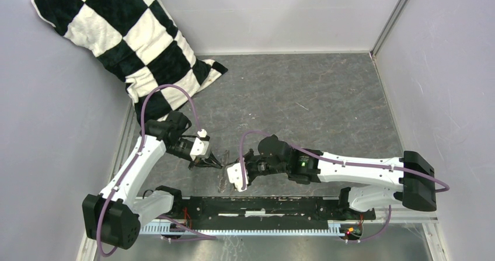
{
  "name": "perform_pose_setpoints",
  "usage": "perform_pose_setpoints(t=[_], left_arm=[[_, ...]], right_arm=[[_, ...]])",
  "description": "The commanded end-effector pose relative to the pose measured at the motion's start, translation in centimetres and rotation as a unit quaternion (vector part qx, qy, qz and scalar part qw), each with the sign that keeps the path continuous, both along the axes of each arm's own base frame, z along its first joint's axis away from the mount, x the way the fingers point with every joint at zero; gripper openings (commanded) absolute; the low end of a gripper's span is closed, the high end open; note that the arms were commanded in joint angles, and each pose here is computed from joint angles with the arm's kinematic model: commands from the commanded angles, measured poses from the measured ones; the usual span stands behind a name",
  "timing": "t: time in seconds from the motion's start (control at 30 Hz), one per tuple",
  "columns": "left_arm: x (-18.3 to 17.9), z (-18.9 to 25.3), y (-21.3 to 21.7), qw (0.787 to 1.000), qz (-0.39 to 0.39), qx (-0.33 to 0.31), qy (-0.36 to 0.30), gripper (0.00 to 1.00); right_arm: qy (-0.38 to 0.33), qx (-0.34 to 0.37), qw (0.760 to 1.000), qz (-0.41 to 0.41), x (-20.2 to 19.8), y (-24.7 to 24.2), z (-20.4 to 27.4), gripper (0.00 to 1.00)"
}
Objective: Put the keys on the keyring
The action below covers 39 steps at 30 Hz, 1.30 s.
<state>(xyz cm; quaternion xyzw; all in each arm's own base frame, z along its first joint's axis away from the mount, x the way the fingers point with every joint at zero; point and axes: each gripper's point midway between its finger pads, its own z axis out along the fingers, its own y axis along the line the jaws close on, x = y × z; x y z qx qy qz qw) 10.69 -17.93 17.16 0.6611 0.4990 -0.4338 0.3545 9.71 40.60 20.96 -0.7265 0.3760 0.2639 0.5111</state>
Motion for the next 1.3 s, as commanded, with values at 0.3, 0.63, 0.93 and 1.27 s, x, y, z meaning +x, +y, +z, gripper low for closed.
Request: perform_pose_setpoints(t=[0.3,0.63,0.93,1.27], left_arm=[[-0.1,2.1,-0.7,0.999,-0.01,-0.036,-0.024,0.02],[-1.6,2.0,-0.5,0.997,-0.054,-0.028,-0.05,0.02],[-0.7,0.5,0.2,0.998,-0.039,0.016,-0.048,0.02],[5.7,-1.7,2.2,0.994,0.067,0.046,-0.07,0.02]], right_arm=[[-0.025,0.039,0.999,0.014,-0.3,1.2,2.4,0.0],[-0.032,0.042,0.998,0.017,-0.2,1.5,2.7,0.0],[0.01,0.022,1.0,-0.014,-0.4,-0.5,0.2,0.05],[0.206,0.023,0.978,-0.004,-5.6,-4.9,-8.5,0.57]])
